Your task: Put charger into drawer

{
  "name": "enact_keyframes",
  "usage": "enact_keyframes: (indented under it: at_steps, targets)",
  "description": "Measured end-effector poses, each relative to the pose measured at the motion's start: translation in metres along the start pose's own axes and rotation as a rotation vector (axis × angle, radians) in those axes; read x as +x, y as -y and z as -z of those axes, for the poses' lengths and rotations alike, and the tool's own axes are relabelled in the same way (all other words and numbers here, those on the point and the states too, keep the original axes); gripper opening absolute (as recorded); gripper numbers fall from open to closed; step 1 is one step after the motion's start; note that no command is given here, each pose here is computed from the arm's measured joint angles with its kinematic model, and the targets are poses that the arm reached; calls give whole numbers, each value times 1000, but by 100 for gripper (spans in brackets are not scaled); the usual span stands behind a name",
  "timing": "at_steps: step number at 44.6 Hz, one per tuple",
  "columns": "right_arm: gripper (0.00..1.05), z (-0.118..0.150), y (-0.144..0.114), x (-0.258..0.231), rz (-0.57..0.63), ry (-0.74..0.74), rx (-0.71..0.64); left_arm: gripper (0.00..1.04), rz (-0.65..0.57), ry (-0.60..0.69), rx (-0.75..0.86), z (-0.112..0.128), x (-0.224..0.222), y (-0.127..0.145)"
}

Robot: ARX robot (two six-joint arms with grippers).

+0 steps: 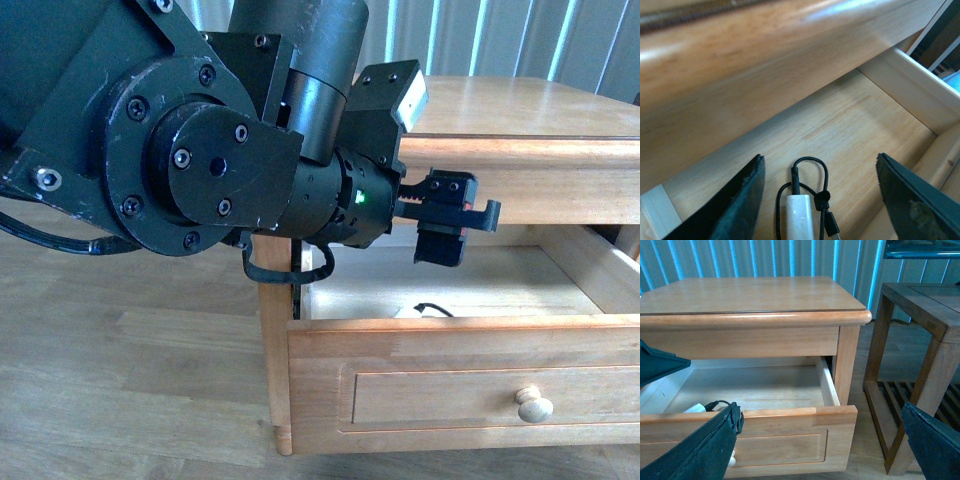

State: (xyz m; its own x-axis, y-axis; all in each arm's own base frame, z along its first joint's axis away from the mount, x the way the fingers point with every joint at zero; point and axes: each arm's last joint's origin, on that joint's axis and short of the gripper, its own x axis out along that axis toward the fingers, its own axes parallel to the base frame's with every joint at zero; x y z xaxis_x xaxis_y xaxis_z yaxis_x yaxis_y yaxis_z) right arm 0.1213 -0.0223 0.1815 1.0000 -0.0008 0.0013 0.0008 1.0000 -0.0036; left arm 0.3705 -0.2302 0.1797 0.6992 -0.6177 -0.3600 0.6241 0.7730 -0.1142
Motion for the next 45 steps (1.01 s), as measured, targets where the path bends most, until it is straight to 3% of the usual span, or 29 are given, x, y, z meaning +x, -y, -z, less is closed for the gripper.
enact_keyframes:
  at_steps: [4, 8, 20, 26, 35, 45]
  targets:
    - [96, 0, 0, 0, 0, 0, 0, 83, -7, 20, 3, -5, -3, 1]
    - [96, 0, 0, 0, 0, 0, 0, 100, -28, 69, 13, -18, -14, 5]
    - [96, 0, 0, 0, -1, 0, 0, 99, -120, 233, 33, -57, -74, 20]
    - [96, 0, 0, 0, 0, 0, 0, 99, -271, 285, 54, -62, -110, 21]
    - [96, 0, 0, 0, 0, 0, 0, 99, -504, 337, -36, -47, -158, 13]
    - [96, 0, 0, 0, 0, 0, 0, 99, -763, 312, -172, 4, -209, 10]
